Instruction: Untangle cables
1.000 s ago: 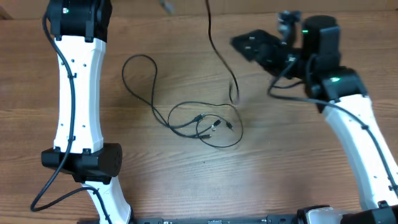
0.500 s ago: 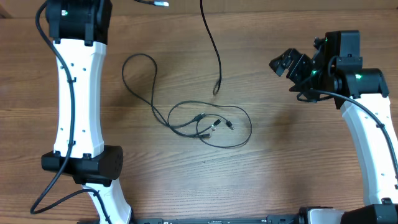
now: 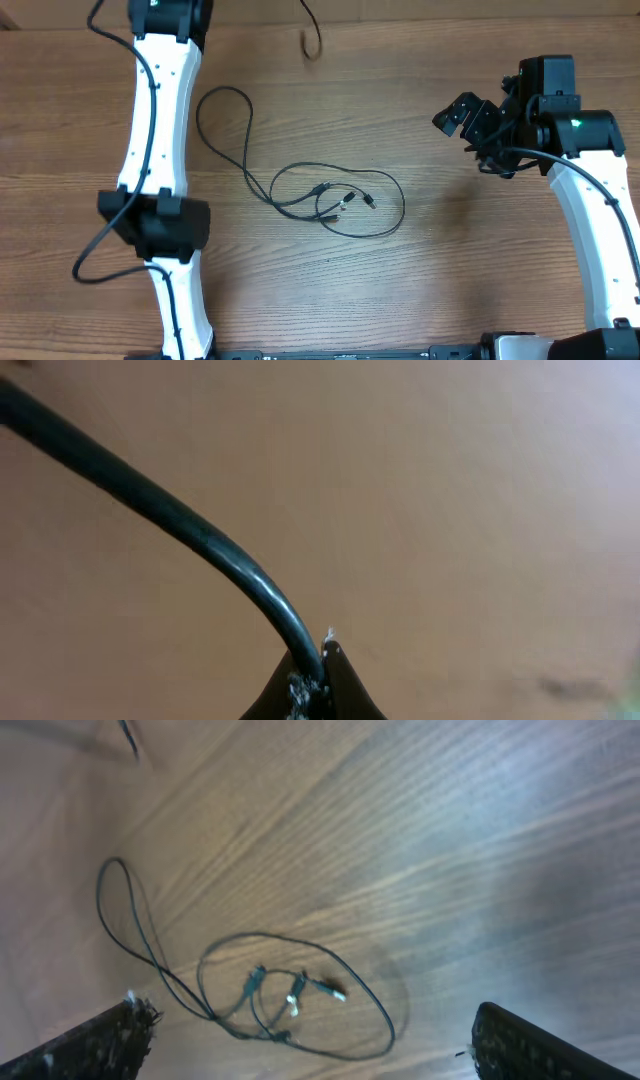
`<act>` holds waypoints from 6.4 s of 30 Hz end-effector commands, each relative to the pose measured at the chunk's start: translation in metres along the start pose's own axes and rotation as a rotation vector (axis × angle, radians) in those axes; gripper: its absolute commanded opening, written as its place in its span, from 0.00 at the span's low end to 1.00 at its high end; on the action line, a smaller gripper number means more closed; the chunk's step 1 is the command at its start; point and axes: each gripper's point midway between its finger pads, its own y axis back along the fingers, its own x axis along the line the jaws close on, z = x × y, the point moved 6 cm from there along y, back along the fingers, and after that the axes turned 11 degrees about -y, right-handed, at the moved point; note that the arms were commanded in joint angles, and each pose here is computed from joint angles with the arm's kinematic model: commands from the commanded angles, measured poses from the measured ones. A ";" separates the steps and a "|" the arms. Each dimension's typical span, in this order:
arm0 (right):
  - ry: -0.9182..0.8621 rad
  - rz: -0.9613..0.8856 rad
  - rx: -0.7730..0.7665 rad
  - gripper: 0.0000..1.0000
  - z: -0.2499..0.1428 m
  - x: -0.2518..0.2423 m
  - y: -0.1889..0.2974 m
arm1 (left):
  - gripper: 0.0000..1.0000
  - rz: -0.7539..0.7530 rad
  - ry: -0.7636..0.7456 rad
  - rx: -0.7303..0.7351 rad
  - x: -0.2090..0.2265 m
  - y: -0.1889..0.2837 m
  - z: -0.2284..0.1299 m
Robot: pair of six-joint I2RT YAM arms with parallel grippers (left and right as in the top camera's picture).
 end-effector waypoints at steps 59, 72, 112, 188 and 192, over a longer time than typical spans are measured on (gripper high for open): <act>0.072 -0.043 -0.013 1.00 -0.014 0.010 -0.003 | 1.00 0.751 -0.427 0.931 0.228 0.124 0.005; 0.089 0.021 -0.073 1.00 -0.003 0.022 -0.002 | 0.87 0.907 -0.704 0.952 0.268 0.093 -0.064; 0.088 0.020 -0.073 1.00 -0.003 0.022 -0.002 | 0.44 1.052 -0.850 0.758 0.368 0.082 -0.131; 0.089 0.021 -0.073 1.00 -0.003 0.022 -0.002 | 0.04 0.944 -0.406 -0.209 0.092 0.205 0.128; 0.089 0.020 -0.073 1.00 -0.003 0.022 -0.002 | 0.04 1.086 -0.304 -0.246 0.144 0.213 0.155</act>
